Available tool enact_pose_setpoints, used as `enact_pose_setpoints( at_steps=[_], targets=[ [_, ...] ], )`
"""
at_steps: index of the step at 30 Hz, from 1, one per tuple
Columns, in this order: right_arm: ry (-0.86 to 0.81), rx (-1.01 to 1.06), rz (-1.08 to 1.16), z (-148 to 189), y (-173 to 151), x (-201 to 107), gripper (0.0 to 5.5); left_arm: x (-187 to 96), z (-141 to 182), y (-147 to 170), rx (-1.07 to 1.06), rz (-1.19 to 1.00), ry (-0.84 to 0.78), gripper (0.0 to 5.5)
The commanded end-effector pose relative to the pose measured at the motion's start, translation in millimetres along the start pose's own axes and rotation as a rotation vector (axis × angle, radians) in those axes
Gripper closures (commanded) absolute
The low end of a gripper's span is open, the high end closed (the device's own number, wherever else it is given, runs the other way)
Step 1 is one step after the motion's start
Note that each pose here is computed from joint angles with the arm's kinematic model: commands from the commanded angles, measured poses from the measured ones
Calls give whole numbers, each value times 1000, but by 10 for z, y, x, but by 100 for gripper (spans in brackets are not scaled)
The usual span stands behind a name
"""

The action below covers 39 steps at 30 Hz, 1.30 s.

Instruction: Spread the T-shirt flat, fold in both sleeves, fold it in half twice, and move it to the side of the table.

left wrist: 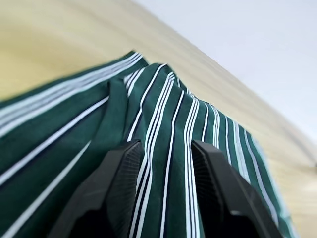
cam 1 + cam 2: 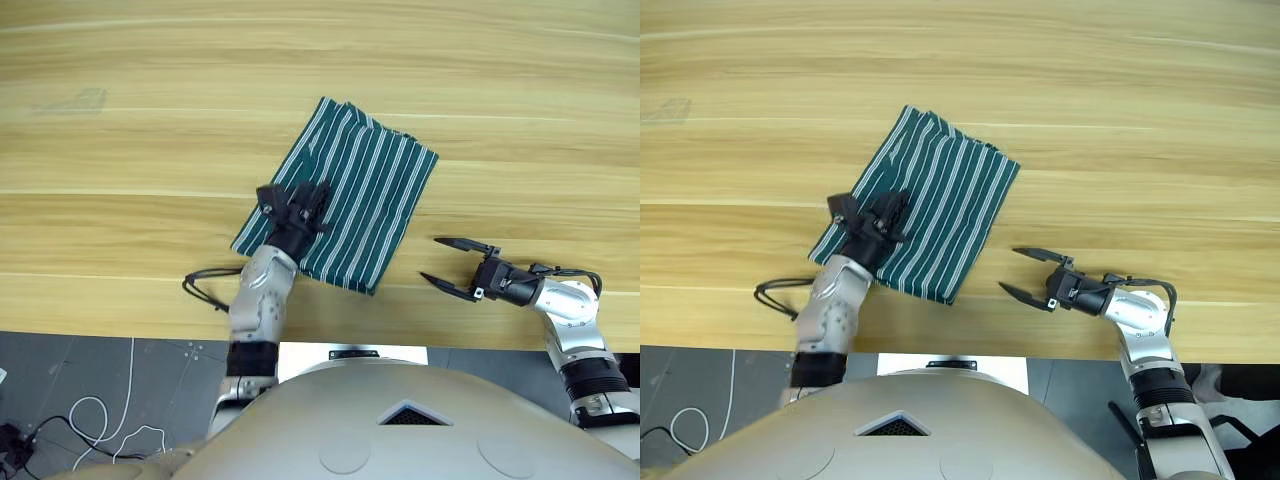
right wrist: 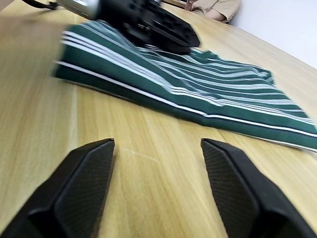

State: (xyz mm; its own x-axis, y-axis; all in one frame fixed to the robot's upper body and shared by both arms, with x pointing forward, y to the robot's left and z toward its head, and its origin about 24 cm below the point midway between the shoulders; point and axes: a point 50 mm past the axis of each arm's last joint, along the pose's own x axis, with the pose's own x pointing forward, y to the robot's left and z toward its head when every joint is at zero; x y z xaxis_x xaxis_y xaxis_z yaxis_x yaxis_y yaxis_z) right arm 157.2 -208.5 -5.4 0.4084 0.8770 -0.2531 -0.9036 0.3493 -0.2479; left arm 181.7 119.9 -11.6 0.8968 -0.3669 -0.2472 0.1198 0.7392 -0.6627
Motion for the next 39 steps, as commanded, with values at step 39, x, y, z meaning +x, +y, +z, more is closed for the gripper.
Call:
enact_pose_setpoints(
  at_steps=[39],
  targets=[
    [-90, 21, -192, 368, -418, 594, 226, -9, 1044, 278, -4, -170, -548, 365]
  ],
)
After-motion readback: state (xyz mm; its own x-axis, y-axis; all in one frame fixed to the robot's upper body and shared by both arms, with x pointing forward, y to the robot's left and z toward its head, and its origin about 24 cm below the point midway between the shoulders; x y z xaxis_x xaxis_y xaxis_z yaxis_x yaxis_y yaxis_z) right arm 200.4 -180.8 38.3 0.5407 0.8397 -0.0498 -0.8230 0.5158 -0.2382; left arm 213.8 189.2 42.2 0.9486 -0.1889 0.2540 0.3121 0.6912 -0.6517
